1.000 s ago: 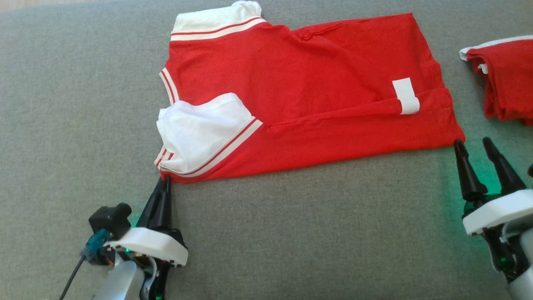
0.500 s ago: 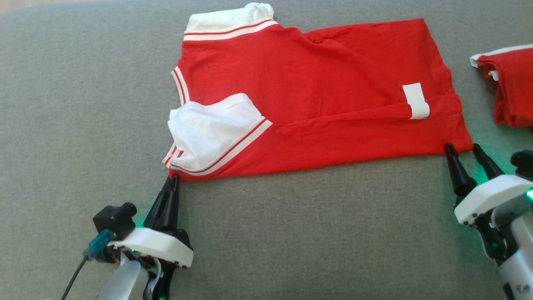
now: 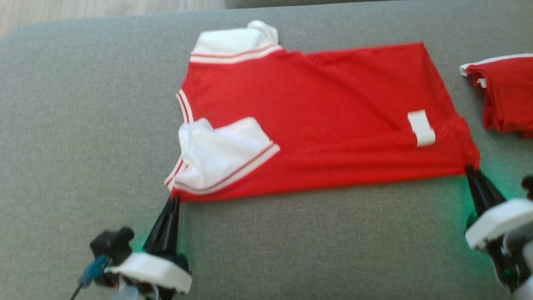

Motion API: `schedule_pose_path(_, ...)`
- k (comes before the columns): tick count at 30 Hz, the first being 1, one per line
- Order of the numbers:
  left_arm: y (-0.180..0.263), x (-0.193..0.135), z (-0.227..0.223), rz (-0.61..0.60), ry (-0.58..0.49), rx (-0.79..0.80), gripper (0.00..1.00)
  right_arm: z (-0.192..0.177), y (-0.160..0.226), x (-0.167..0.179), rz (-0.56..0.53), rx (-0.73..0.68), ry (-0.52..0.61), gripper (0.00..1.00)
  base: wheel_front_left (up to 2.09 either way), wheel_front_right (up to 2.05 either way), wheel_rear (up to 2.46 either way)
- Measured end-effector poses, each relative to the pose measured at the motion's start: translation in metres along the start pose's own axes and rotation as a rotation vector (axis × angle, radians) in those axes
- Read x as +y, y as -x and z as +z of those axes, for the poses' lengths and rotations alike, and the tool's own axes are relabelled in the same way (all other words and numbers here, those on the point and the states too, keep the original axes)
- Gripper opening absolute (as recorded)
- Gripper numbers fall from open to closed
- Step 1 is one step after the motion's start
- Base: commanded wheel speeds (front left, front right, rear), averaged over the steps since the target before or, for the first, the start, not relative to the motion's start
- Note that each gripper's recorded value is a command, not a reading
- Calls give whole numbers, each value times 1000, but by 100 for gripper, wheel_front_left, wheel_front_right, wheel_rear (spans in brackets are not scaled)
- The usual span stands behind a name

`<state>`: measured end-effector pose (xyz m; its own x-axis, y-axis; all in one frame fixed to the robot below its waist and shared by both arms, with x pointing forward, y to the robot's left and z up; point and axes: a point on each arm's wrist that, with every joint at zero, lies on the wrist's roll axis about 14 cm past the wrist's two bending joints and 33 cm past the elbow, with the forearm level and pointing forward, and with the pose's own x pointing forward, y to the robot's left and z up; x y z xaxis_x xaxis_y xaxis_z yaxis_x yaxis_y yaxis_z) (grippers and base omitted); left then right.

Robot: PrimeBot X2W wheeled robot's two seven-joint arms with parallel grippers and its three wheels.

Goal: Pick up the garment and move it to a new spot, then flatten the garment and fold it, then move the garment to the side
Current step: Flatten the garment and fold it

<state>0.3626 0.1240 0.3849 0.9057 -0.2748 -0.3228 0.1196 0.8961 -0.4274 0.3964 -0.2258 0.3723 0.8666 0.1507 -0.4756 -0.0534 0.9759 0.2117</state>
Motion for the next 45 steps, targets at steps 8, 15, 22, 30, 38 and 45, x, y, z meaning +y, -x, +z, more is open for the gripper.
schedule_pose_path(8,32,-3,-21,10,17,71,0,-16,42,-12,-39,-3,-34,0,0,0,0)
schedule_pose_path(15,53,-13,-33,12,45,119,0,-25,66,-20,-71,17,-47,0,0,0,0)
schedule_pose_path(22,63,-14,-37,25,64,135,42,-25,72,-20,-91,17,-63,100,0,0,0)
schedule_pose_path(30,63,-10,-31,24,50,141,100,2,74,-22,-108,-78,-32,100,0,0,0)
schedule_pose_path(38,-5,-28,57,-134,-142,57,100,12,59,-8,-77,-103,-22,100,0,0,0)
schedule_pose_path(45,-92,-46,137,-239,-351,83,100,24,28,-3,-54,-111,-9,100,0,0,0)
